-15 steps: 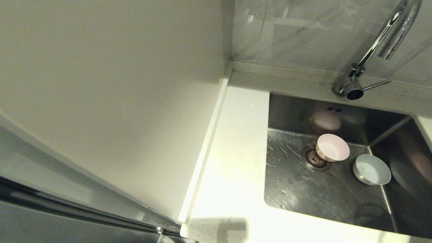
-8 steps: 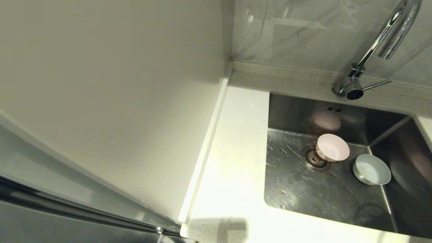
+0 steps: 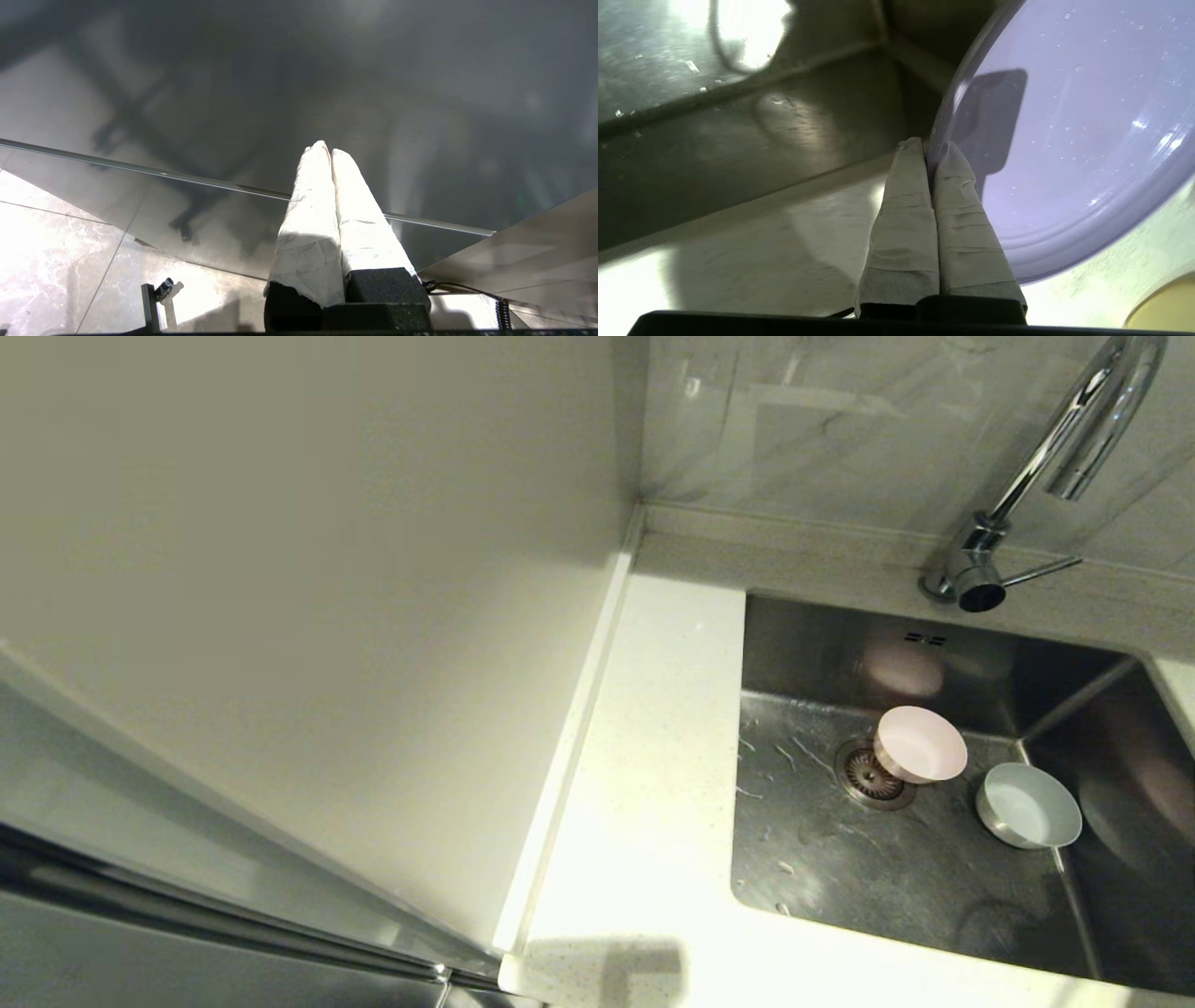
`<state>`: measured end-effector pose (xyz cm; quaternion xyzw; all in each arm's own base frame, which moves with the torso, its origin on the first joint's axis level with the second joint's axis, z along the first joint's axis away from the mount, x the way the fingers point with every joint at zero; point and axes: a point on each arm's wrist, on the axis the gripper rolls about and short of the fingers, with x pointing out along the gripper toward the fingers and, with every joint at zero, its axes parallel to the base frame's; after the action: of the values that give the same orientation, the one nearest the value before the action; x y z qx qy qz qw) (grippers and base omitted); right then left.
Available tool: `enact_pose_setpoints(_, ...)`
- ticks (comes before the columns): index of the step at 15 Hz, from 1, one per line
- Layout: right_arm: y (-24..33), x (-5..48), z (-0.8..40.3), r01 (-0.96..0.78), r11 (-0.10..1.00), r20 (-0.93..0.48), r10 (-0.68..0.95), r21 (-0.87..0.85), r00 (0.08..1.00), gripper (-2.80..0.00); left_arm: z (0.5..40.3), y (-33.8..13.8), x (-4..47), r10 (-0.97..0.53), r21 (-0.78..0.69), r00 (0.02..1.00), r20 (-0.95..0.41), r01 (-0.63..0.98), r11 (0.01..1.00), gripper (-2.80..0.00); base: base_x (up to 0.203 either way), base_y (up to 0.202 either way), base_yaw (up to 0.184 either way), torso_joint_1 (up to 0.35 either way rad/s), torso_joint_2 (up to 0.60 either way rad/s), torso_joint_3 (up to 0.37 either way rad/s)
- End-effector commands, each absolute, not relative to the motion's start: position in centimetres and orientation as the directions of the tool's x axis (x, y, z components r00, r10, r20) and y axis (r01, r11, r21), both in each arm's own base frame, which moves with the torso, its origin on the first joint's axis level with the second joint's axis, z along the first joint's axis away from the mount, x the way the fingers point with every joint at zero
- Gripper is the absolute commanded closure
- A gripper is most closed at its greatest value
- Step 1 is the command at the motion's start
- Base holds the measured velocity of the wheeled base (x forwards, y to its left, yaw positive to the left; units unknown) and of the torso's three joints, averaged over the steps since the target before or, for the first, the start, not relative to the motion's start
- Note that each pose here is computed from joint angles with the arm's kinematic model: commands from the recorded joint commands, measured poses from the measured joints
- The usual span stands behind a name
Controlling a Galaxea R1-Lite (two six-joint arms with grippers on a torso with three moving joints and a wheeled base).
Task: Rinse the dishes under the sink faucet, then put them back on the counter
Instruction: Put a plate into the sink
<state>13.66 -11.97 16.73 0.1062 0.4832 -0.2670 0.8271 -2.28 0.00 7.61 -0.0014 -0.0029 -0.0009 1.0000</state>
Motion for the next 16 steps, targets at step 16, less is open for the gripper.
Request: enact_pose_setpoints(16,0.7,16.7,18.9,0.105,0.977,-0.684,-0.206,-0.186,0.7,0.0,7.6,0.0,-2.3,-0.002,-0.003,1.0,0.004,0.002,1.0,0.0,0.0,0.0,0.0,0.0,0.0,0.0)
